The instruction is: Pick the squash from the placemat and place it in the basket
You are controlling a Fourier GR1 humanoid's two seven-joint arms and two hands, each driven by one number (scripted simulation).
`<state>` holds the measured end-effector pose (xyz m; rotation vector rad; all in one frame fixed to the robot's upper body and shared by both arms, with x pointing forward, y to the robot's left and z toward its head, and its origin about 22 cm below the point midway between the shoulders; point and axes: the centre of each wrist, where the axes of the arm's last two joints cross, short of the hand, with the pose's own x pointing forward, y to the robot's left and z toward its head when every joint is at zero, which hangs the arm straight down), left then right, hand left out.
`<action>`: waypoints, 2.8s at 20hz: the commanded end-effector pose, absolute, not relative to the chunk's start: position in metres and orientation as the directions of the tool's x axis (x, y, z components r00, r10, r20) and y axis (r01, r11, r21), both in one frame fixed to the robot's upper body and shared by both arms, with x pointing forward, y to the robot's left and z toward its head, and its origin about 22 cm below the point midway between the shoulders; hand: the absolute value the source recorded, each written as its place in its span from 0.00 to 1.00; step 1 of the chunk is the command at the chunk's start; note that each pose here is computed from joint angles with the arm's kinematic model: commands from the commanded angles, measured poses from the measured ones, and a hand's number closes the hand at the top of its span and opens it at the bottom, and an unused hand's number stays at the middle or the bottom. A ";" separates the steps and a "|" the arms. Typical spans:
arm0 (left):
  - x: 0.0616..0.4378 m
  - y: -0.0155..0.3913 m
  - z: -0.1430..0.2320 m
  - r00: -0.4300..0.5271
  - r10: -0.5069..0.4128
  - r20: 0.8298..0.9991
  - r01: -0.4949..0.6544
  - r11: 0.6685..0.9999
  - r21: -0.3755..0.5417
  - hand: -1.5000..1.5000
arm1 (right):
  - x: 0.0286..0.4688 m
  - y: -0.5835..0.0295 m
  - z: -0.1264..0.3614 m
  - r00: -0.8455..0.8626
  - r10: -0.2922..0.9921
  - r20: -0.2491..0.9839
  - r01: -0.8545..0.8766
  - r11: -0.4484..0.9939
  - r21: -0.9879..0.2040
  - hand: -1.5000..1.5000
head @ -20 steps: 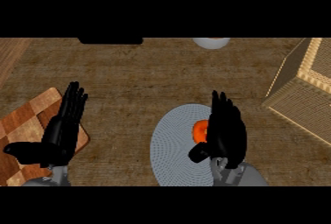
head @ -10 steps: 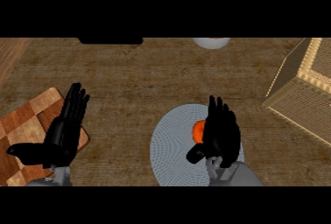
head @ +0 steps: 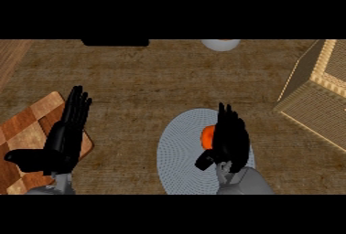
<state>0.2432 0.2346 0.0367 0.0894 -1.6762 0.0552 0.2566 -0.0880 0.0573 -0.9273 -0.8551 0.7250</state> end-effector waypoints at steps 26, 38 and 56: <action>0.250 0.224 0.018 -0.101 -0.019 0.995 -0.081 0.997 0.011 0.50 | 0.279 -0.082 0.007 0.476 0.863 0.169 -0.278 0.330 -0.902 1.00; 0.244 0.239 0.034 -0.120 -0.026 0.992 -0.056 0.998 0.019 0.50 | 0.349 -0.129 -0.013 0.527 0.833 0.166 -0.171 0.295 -0.940 1.00; 0.248 0.237 0.033 -0.098 -0.039 0.994 -0.121 0.992 0.027 0.50 | 0.349 -0.079 0.115 0.203 0.731 0.651 0.452 0.520 -0.725 1.00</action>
